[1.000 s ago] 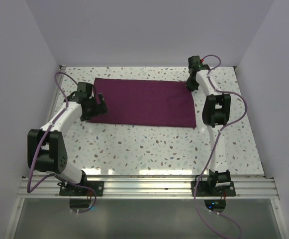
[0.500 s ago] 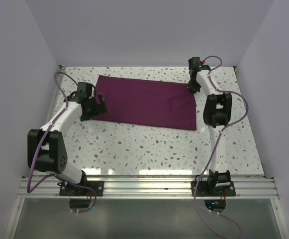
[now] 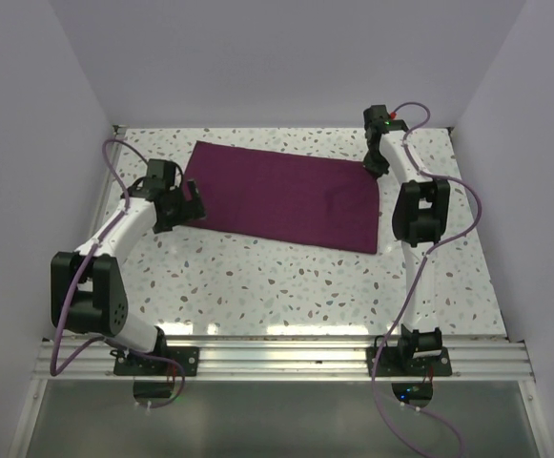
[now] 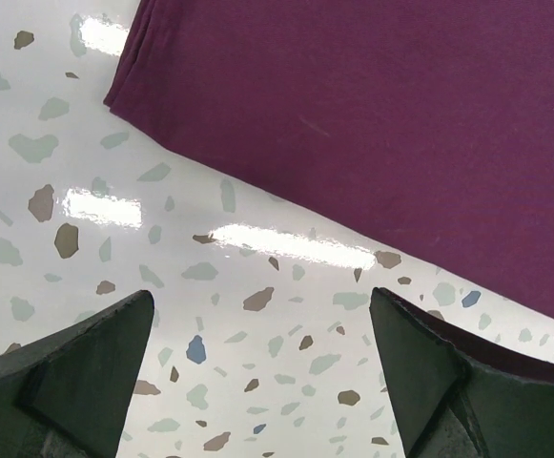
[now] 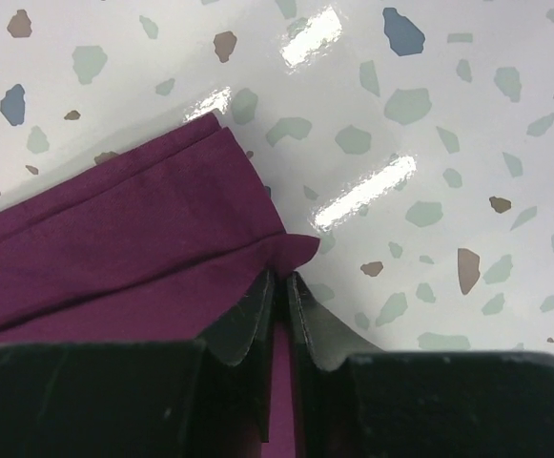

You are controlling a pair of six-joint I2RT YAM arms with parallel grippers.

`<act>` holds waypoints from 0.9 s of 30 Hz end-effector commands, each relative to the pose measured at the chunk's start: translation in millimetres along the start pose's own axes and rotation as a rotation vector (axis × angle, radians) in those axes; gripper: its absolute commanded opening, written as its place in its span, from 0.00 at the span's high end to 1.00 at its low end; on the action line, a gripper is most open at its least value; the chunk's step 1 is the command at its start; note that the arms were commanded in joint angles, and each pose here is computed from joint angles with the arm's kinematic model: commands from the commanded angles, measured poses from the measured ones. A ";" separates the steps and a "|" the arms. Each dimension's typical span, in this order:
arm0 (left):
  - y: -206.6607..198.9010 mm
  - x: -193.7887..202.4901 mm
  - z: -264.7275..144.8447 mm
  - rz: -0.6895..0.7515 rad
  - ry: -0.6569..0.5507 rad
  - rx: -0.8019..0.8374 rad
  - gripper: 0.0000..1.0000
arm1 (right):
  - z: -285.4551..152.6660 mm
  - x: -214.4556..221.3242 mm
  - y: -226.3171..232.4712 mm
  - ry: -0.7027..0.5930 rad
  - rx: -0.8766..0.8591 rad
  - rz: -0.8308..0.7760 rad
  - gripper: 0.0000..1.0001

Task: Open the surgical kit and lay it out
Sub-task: Open the surgical kit at the center of the board.

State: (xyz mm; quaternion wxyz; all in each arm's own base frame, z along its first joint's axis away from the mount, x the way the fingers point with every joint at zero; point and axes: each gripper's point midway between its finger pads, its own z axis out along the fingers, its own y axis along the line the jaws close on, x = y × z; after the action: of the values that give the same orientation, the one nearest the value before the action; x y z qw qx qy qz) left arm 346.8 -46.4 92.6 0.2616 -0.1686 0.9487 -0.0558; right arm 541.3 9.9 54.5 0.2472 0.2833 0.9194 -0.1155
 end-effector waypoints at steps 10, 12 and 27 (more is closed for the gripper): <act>-2.8 -7.3 -20.4 0.017 -0.072 0.029 0.00 | -14.4 -15.4 -18.0 -0.035 0.037 0.003 0.73; -0.6 -5.0 -21.0 0.015 -0.068 0.023 0.00 | -10.6 -16.9 -18.5 -0.037 0.038 0.004 0.75; 8.5 7.3 -24.9 -0.005 -0.050 -0.009 0.00 | 24.8 -23.3 -27.0 -0.009 0.028 0.051 0.56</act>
State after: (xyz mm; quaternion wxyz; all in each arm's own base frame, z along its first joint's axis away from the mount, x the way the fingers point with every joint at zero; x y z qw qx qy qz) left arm 329.9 -41.4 103.0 0.2755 -0.1711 0.9446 -0.0500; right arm 543.0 -31.4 50.7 0.2421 0.3115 0.9098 -0.1289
